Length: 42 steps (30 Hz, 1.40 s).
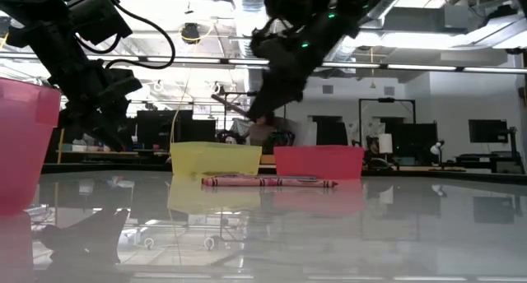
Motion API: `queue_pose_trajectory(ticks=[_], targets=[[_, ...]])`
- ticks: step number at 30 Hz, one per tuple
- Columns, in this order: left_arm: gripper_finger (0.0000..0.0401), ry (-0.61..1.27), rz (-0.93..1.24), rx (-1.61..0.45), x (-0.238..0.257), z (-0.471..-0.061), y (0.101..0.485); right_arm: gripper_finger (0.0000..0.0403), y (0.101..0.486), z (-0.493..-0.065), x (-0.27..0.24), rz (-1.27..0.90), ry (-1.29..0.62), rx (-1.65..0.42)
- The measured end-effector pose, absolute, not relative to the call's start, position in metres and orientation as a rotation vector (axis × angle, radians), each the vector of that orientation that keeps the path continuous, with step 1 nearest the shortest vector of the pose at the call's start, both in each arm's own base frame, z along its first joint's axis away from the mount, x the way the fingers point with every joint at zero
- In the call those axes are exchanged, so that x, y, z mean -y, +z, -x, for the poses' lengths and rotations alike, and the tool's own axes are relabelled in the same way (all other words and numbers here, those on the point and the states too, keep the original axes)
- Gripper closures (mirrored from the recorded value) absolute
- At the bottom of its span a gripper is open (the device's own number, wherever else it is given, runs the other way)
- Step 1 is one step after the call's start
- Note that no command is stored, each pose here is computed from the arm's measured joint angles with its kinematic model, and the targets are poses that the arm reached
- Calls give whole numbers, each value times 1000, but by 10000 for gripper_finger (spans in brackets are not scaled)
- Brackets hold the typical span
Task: Sort crayons
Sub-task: Put the purple crayon into the yellow bin
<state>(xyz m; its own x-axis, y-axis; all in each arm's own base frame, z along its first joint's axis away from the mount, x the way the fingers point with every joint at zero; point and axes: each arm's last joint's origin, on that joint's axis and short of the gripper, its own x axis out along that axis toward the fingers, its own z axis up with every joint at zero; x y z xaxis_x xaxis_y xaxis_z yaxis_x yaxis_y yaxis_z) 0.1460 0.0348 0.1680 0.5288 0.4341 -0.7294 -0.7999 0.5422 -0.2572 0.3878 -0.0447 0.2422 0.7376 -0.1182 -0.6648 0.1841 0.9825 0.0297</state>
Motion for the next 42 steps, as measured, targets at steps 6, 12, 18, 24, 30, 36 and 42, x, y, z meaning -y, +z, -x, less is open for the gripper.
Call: queue_pose_trajectory(ticks=[6,12,18,24,30,36,42], targets=[[268,798,633,-657,-35,-146,168,400,254,-421,67,-54,-189,-673],[268,798,633,-657,-35,-146,168,400,261,-446,96,-23,-262,-670],[268,788,640,-660,-34,-146,168,399,258,-459,127,-17,-347,-693],[268,786,639,-664,-34,-146,168,399,243,-466,155,-36,-395,-715],[268,780,633,-666,-34,-146,168,399,232,-459,172,-55,-429,-760],[268,792,625,-660,-35,-146,168,399,229,-451,186,-67,-476,-790],[268,796,623,-658,-35,-146,168,400,223,-451,190,-49,-472,-812]])
